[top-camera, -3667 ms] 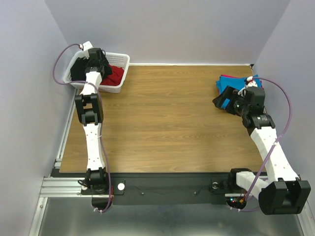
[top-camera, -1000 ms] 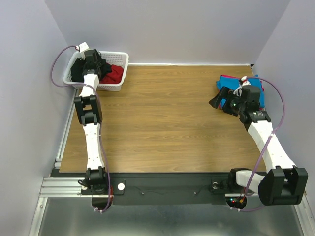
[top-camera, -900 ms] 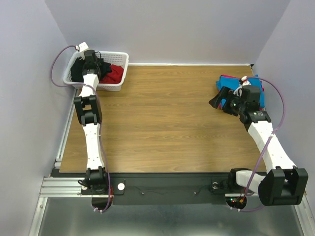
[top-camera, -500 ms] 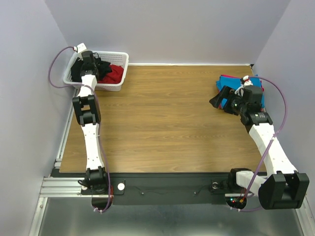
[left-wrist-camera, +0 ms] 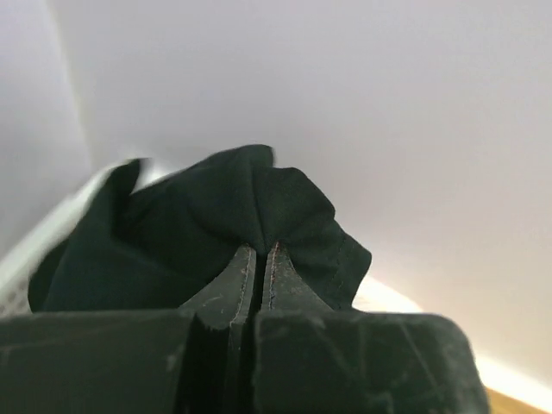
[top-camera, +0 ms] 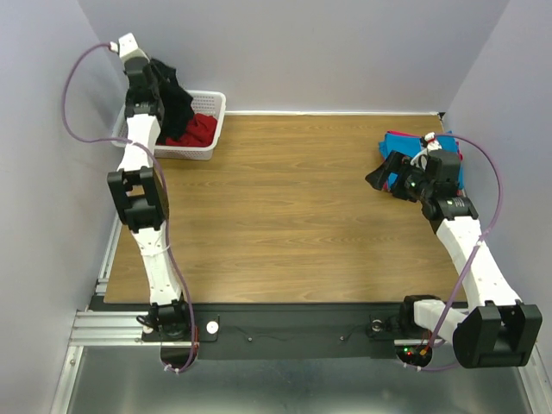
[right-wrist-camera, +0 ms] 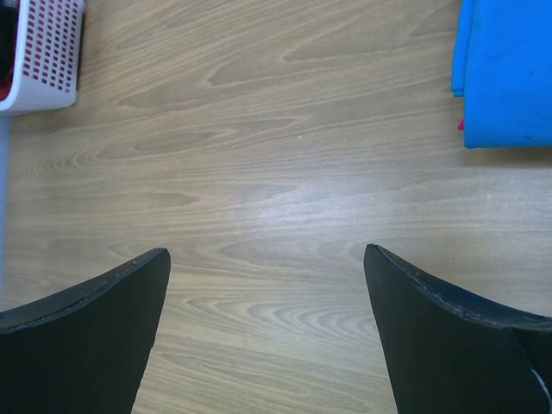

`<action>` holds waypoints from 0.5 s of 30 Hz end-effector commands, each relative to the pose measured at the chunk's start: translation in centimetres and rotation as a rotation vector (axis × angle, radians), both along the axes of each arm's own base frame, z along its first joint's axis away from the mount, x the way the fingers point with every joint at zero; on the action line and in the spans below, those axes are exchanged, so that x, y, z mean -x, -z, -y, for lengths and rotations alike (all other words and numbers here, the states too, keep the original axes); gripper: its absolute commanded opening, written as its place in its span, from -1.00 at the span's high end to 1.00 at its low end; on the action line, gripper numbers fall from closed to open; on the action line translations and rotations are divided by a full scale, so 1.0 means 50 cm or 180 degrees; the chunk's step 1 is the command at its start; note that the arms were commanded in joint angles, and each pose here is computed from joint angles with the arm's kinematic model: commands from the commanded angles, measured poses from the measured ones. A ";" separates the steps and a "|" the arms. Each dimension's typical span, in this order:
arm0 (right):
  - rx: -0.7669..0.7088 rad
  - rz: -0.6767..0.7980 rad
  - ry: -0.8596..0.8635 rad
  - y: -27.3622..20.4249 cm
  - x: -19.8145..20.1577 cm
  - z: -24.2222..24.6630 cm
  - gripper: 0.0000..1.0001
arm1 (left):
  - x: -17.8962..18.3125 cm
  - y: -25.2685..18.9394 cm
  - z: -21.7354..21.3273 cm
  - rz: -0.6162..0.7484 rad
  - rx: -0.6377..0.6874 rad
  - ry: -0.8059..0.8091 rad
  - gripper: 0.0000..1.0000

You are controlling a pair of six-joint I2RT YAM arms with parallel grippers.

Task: Fold and stack the t-shirts
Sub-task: Grab the tshirt from the pile, then move the tshirt to the center of the board

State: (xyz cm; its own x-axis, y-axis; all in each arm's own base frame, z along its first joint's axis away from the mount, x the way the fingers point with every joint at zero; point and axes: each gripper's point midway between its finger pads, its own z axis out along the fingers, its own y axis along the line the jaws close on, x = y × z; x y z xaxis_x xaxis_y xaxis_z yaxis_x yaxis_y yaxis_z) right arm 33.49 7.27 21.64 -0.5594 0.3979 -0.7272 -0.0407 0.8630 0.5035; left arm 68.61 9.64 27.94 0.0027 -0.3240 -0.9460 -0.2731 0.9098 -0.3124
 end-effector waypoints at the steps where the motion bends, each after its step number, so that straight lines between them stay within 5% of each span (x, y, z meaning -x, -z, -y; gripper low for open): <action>1: -0.0031 0.0252 -0.0107 -0.037 0.003 -0.009 -1.00 | 0.145 -0.420 0.089 0.1308 -0.0131 0.0365 1.00; 12: -0.0238 0.0400 -0.0123 -0.073 0.043 -0.024 -1.00 | 0.485 -0.697 0.389 0.2053 -0.0140 0.1834 1.00; 15: -0.0263 0.0481 -0.0061 -0.087 0.057 -0.020 -1.00 | 0.530 -0.689 0.459 0.2017 0.0037 0.2257 1.00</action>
